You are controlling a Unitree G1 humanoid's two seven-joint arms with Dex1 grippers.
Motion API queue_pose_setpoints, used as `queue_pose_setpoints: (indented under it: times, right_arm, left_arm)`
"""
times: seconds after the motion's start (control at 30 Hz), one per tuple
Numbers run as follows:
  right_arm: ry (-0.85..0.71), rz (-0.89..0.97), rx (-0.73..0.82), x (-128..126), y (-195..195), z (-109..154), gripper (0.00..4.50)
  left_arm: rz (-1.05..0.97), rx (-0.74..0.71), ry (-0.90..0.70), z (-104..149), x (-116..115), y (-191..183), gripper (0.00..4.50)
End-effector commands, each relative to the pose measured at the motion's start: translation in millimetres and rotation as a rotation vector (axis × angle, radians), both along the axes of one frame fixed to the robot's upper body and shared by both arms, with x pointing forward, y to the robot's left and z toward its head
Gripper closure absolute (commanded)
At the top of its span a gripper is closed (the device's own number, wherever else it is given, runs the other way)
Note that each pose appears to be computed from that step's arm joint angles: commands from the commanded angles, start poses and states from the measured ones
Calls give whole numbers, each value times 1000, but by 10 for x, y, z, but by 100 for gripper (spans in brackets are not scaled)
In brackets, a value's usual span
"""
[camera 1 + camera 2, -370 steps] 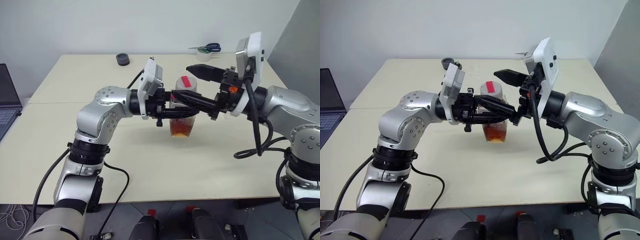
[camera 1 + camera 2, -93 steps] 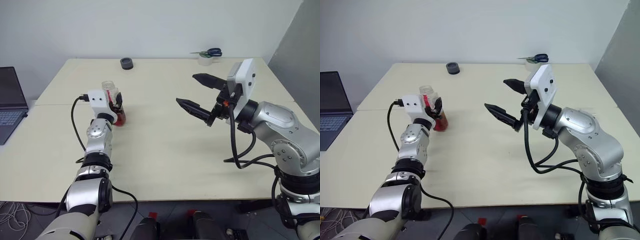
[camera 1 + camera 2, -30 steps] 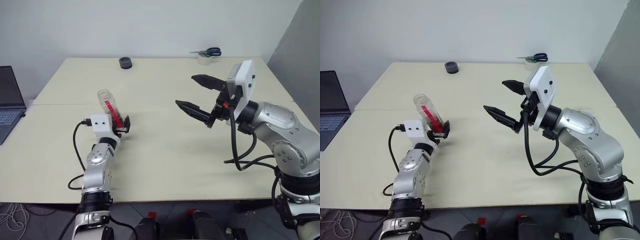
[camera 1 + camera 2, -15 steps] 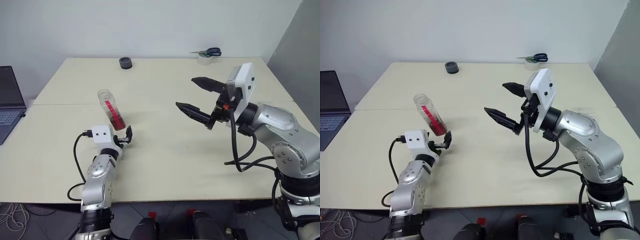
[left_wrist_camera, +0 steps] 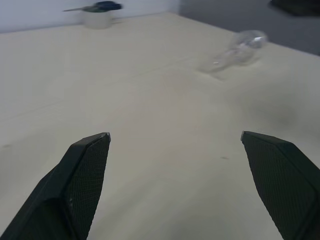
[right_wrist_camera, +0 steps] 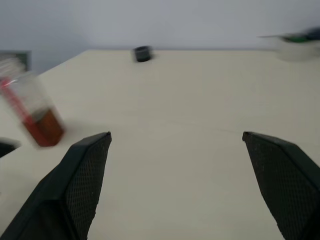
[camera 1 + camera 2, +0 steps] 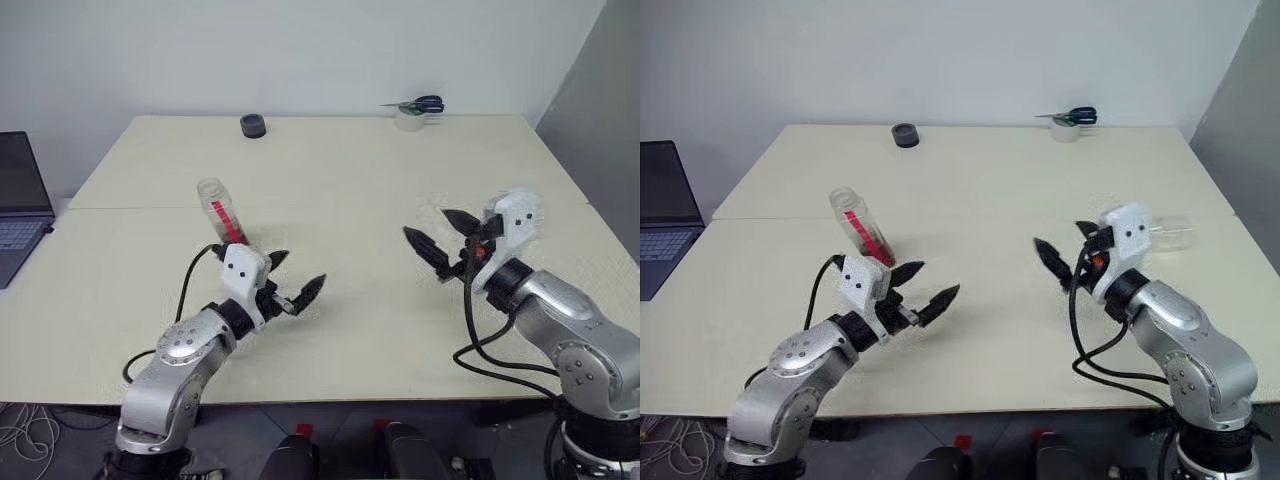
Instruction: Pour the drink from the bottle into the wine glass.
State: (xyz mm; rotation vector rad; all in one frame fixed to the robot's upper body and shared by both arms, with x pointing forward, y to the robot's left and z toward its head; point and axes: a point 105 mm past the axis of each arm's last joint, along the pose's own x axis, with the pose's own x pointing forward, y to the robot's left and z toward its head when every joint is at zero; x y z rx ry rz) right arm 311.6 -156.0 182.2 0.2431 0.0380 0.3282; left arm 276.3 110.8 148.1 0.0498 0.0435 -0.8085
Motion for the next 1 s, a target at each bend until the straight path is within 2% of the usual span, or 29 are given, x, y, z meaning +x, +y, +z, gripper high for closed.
queue_pose_setpoints:
  times: [0.03,0.1,0.2,0.4,0.57,1.0]
  right_arm:
    - [137,-198,143,28,-327,-228,0]
    - [259,-329,315,91,-498,-505,0]
    - [326,-432,581,241,-623,-670,0]
    - [347,-478,818,535,-724,-766,0]
    - [316,-457,917,742,-673,-718,0]
    - [285,-426,918,1309,-667,-665,0]
  left_arm:
    - [-161,-25,-13,175,-140,-139,2]
    - [-250,-25,-6,221,-198,-197,2]
    - [-283,-12,-14,237,-175,-220,2]
    - [-283,2,-27,222,-86,-236,2]
    - [-279,-5,-39,247,-73,-276,2]
    - [-294,7,-49,332,-67,-310,2]
